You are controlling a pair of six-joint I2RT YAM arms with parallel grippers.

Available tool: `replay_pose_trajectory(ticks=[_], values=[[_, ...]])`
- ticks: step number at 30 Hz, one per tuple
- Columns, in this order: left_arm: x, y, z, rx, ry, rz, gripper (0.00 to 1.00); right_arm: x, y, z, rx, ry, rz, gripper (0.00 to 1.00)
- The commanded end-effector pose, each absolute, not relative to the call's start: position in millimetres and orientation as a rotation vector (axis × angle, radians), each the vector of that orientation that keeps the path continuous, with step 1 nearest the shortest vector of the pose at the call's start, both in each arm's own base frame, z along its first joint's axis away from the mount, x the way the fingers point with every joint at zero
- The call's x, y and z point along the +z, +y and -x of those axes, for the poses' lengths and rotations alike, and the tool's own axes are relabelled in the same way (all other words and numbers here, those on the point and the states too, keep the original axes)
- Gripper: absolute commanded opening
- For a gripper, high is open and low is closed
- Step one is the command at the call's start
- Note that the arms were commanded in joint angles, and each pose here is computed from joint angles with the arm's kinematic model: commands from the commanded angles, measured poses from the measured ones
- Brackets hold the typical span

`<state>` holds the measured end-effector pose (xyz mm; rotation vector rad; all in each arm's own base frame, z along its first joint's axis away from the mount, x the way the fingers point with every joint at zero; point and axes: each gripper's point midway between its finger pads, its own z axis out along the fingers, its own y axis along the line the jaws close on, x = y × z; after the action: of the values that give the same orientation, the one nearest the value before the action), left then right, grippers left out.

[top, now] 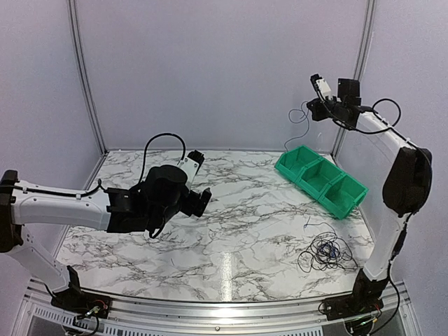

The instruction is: Untangle the cables

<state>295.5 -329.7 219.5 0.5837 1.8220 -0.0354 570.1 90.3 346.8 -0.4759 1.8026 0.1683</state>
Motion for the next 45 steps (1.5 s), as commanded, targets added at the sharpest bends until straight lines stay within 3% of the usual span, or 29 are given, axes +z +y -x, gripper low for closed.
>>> replay_pose_trajectory(ticks=[1,9,24,41,45], values=[[237,-325,-291,-0.057,1.774,-0.592,0.99,344,61,-590,0.091,1.819,0.389,0.00],[237,-326,-290,-0.059,1.783,-0.591,0.99,323,37,-599,0.038,1.870,0.328,0.00],[243,-325,-287,-0.080,1.775,-0.598,0.99,199,35,-615,0.068,2.130,0.328,0.00],[241,-324,-289,-0.054,1.773,-0.608,0.99,132,30,-621,0.067,2.279,0.236,0.00],[241,-326,-289,-0.060,1.783,-0.612,0.99,138,33,-619,0.088,2.277,0.237,0.19]])
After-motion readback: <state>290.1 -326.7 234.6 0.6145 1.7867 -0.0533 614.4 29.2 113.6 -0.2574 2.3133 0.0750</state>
